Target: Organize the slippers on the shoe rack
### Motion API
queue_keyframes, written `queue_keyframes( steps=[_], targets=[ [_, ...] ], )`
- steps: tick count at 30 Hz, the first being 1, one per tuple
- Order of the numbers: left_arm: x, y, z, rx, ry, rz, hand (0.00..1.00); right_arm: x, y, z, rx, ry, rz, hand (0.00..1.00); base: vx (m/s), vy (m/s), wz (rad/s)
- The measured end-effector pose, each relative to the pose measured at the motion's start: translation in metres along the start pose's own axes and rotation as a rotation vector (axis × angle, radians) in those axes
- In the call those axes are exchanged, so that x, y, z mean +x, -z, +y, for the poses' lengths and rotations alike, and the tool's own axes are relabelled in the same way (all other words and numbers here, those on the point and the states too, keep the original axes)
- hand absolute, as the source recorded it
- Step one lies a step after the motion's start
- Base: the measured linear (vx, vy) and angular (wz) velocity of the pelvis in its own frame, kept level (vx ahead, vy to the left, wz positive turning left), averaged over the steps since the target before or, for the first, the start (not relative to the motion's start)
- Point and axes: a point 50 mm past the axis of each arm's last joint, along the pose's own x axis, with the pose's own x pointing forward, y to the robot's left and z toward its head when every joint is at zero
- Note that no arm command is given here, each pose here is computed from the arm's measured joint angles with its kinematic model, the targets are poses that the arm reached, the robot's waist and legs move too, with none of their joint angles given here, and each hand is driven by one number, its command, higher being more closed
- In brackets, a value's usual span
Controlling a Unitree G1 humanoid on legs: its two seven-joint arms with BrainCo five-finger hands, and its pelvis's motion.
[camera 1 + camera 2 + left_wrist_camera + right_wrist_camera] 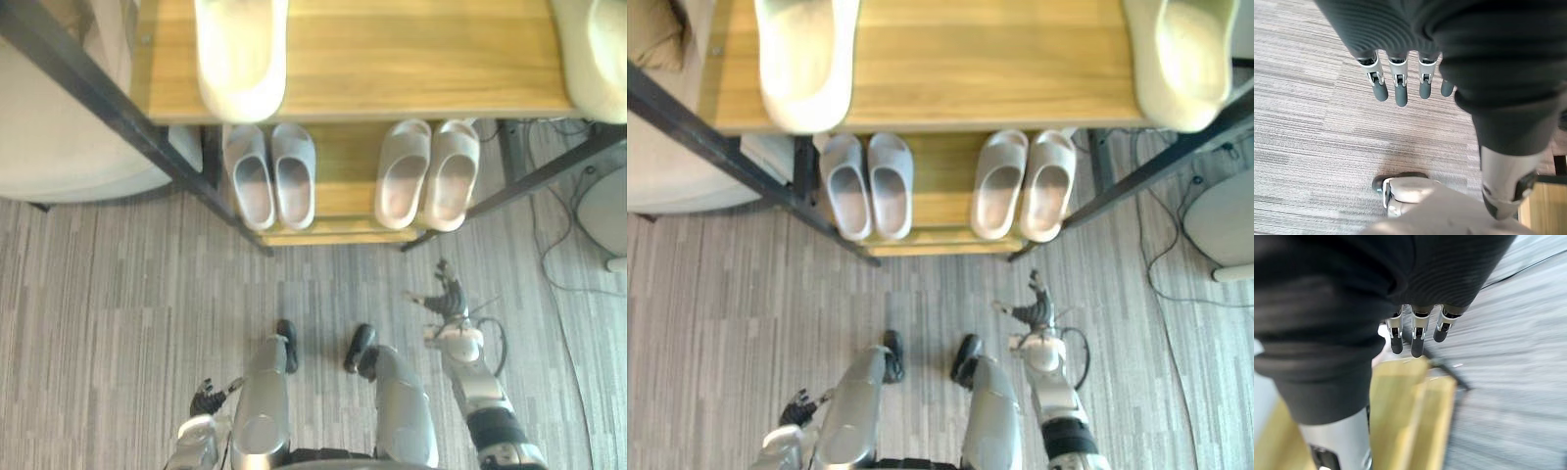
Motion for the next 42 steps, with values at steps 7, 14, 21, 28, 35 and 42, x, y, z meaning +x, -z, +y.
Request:
queue_keyframes(
  steps=[7,14,21,28,35,42],
  targets=[
    [-0.007,0.021,-0.001,0.073,0.029,0.050,0.00,-0.038,0.094,0.007,-0.104,-0.085,0.385,0.00,0.15,0.040,-0.03],
    [-0.008,0.025,-0.006,0.121,0.052,0.055,0.00,-0.069,0.135,0.012,-0.058,-0.102,0.598,0.00,0.08,0.009,0.04],
    [-0.010,0.029,-0.009,0.136,0.057,0.067,0.00,-0.082,0.147,0.019,0.024,-0.084,0.683,0.00,0.01,0.009,0.11],
    [-0.011,0.032,-0.009,0.148,0.060,0.074,0.00,-0.088,0.149,0.031,0.067,-0.101,0.716,0.00,-0.02,0.011,0.03],
    [-0.019,-0.013,-0.052,0.281,0.256,-0.175,0.00,-0.088,0.149,0.033,0.059,-0.114,0.714,0.00,-0.03,0.029,0.12],
    [-0.064,-0.054,-0.124,0.261,0.619,-0.429,0.00,-0.082,0.142,0.040,0.045,-0.153,0.682,0.00,-0.01,0.018,0.04]
  ],
)
